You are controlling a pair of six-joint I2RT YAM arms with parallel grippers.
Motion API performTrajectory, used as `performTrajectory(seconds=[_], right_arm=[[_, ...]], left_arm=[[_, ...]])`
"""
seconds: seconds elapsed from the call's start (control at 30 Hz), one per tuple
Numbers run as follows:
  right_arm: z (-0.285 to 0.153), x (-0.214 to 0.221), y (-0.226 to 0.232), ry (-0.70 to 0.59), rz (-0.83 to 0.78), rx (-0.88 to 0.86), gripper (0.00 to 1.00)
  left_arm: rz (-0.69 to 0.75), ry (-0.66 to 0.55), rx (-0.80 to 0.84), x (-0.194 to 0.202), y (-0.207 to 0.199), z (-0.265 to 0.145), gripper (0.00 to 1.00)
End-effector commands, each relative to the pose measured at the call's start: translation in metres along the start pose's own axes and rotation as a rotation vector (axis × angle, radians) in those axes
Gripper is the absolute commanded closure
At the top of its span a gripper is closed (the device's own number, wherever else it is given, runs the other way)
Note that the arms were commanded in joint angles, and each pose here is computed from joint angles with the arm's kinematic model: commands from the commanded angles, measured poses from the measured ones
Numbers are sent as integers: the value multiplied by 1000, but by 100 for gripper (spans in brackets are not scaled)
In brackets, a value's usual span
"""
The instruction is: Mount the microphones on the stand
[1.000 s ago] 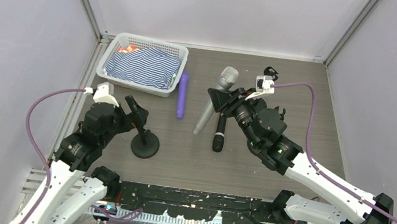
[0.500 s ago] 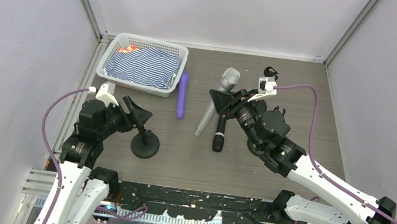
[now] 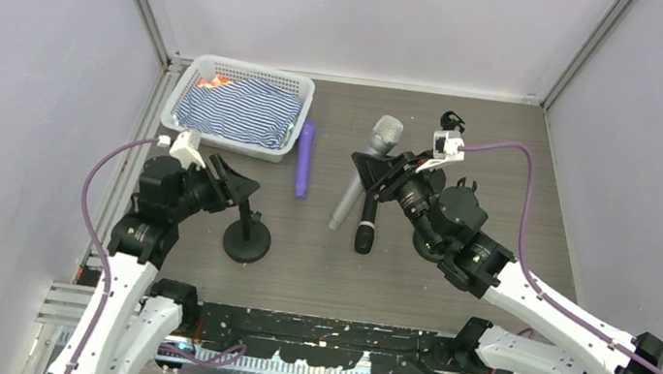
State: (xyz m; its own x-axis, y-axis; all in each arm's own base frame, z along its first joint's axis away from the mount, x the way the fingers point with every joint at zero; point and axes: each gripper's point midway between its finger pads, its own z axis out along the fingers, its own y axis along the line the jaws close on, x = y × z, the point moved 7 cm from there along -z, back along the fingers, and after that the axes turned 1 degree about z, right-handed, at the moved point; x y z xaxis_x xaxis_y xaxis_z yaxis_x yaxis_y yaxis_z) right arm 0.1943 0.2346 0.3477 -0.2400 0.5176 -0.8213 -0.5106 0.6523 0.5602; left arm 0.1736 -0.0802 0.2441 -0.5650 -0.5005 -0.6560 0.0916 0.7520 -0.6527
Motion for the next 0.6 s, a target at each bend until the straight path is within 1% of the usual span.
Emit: performTrajectory(seconds=[0.0,0.1,0.17,0.4,0.57], right_arm=[[-9,-20,2,-73,-12,-2,99],[-12,-20,-2,-72,-25,21,99],[-15,-20,-5,-73,-33,35,99],[-23,-23,-13,-85,-54,77,99],[-30,-28,-17,-95,-67,99,99]], left_arm=[[14,-105,202,-39,-38,10,87],[14,-121,237,-50,-52,22,89],[29,-118,263,-50,-64,31,89],[59,-73,312,-33,-99,71,91],[26,-64,358,-33,-109,98,93]])
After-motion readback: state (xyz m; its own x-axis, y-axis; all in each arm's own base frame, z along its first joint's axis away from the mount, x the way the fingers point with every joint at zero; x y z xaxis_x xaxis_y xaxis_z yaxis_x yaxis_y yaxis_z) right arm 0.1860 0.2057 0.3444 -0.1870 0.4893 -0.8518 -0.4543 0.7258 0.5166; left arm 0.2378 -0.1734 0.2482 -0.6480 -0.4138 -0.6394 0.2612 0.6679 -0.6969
